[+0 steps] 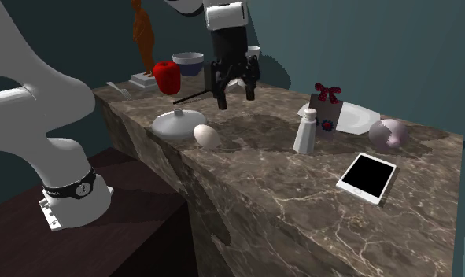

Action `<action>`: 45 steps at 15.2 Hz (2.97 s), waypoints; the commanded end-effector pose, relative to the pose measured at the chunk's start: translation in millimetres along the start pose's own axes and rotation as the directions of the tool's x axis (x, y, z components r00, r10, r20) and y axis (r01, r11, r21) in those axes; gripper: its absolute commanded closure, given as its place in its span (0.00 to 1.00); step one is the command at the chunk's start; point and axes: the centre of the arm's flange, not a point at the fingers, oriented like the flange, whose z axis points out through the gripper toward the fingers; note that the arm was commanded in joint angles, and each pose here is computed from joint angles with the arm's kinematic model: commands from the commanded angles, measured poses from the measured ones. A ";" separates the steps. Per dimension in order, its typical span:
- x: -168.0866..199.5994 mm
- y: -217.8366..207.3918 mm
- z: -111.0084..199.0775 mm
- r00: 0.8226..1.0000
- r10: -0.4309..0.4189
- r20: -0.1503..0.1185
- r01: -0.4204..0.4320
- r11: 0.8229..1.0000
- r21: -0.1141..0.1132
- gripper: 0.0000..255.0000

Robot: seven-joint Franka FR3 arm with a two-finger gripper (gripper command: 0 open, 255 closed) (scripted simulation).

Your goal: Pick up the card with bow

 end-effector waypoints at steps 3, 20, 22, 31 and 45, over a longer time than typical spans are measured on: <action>3.2 -49.5 11.0 0.996 0.042 -0.074 -0.041 0.999 0.007 0.00; 24.5 -194.3 62.8 0.946 0.155 -0.285 -0.152 0.988 0.035 0.00; 22.0 -194.7 73.1 0.946 0.155 -0.285 -0.152 0.988 0.035 0.00; 21.7 -195.4 76.3 0.946 0.155 -0.285 -0.152 0.988 0.035 1.00; 34.9 -192.5 19.6 0.946 0.155 -0.285 -0.152 0.988 0.035 1.00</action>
